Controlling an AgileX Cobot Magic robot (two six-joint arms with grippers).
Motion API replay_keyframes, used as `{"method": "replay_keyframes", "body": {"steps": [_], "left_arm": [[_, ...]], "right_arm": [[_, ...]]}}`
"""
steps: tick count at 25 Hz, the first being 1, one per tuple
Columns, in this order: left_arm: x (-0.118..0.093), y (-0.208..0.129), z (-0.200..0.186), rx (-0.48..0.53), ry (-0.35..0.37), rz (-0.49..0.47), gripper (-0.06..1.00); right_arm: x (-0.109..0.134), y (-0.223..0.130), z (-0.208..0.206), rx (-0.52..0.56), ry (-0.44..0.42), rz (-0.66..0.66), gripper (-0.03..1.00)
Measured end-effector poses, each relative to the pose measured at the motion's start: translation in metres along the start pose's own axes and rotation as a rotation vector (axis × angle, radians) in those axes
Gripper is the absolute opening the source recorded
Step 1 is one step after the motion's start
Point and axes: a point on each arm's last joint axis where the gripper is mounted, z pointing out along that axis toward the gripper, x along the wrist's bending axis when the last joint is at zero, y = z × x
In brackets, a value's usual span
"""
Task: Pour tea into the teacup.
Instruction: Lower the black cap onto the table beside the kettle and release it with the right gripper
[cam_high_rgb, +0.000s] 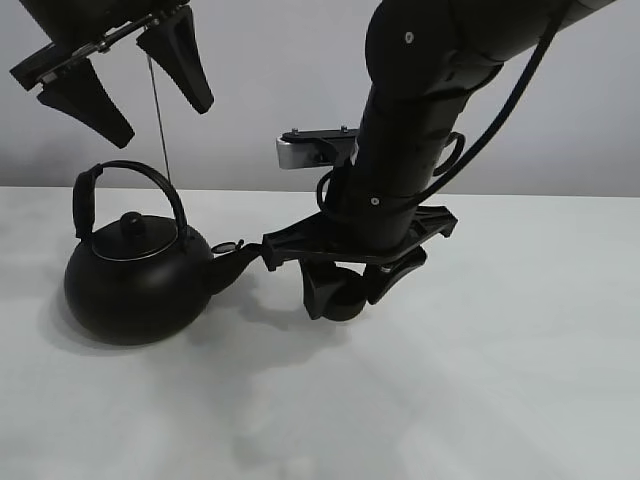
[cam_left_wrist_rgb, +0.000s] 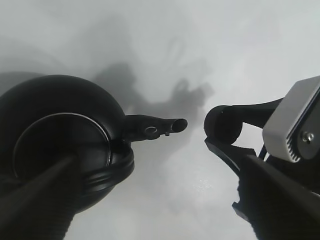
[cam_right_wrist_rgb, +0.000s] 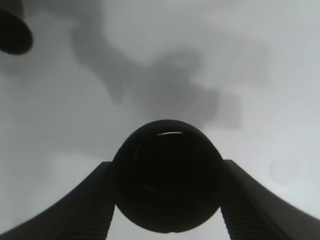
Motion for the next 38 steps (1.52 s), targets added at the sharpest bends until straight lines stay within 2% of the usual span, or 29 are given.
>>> {"method": "replay_keyframes", "body": {"steps": [7, 14, 31, 33, 36, 38], "left_arm": [[0.0, 0.0, 0.0, 0.0, 0.0, 0.0, 0.62], [0.0, 0.0, 0.0, -0.001, 0.0, 0.0, 0.62], [0.0, 0.0, 0.0, -0.003, 0.001, 0.0, 0.62], [0.0, 0.0, 0.0, -0.003, 0.001, 0.0, 0.62], [0.0, 0.0, 0.0, -0.003, 0.001, 0.0, 0.62], [0.0, 0.0, 0.0, -0.003, 0.001, 0.0, 0.62]], "right_arm": [[0.001, 0.004, 0.004, -0.043, 0.005, -0.002, 0.4], [0.001, -0.001, 0.024, -0.01, 0.002, -0.002, 0.4], [0.001, -0.001, 0.033, -0.019, 0.003, -0.002, 0.4], [0.001, 0.0, 0.033, -0.02, 0.003, -0.002, 0.42], [0.002, 0.007, 0.029, -0.025, 0.003, -0.004, 0.53], [0.002, 0.013, 0.024, -0.022, 0.003, -0.006, 0.56]]}}
